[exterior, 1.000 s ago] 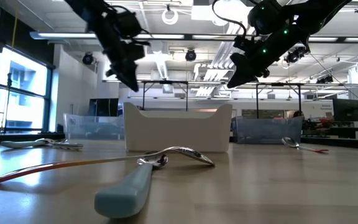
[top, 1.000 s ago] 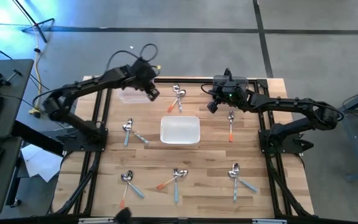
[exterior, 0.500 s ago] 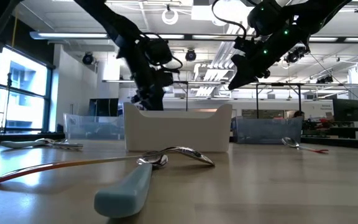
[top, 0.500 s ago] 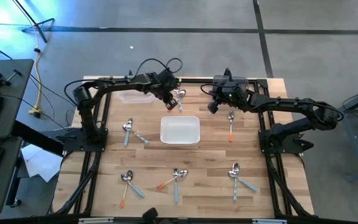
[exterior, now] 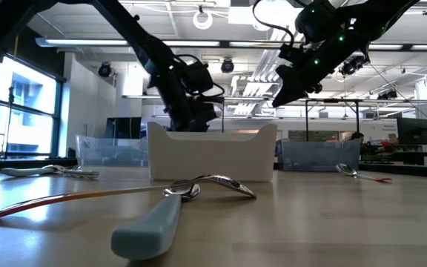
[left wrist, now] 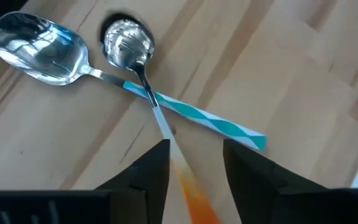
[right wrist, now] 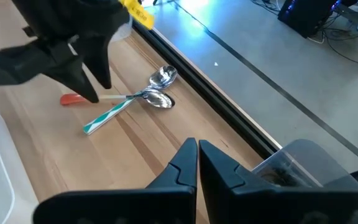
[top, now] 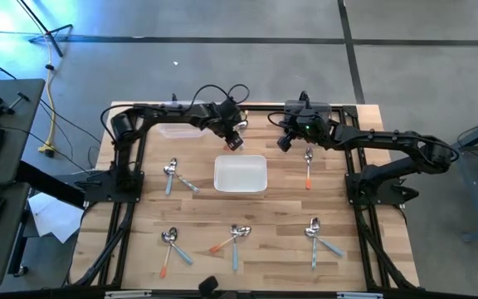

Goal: Sort silverware by color (type)
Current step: Put the orange spoon into the transparent bin

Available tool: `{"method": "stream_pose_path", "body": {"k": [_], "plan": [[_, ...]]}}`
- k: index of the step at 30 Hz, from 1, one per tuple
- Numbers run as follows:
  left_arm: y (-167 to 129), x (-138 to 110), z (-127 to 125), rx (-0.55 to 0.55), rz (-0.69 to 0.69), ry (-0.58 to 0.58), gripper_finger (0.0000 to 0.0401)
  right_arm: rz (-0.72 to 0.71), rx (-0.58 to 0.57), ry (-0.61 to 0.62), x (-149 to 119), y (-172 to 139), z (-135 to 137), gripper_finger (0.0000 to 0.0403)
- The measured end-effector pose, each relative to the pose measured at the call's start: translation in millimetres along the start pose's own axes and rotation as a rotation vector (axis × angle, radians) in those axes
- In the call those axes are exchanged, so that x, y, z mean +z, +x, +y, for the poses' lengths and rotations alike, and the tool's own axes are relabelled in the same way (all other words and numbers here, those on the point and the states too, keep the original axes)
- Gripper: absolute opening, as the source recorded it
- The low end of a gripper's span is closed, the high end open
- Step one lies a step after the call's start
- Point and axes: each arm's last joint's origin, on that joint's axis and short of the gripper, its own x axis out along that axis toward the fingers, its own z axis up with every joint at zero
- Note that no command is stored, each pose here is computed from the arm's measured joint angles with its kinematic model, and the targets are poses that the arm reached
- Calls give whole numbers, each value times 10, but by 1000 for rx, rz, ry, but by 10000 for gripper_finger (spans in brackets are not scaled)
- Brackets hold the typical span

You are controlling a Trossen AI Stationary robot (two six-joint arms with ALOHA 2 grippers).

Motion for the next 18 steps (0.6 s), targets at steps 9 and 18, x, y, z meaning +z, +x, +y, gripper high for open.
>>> {"method": "stream_pose_path", "body": {"k": [9, 18], "plan": [[66, -12, 38, 123, -7, -1, 147, 1, 0, 0, -1, 0, 0, 0], [123, -23, 37, 103, -5, -2, 140, 1, 0, 0, -1, 0, -1, 0]]}}
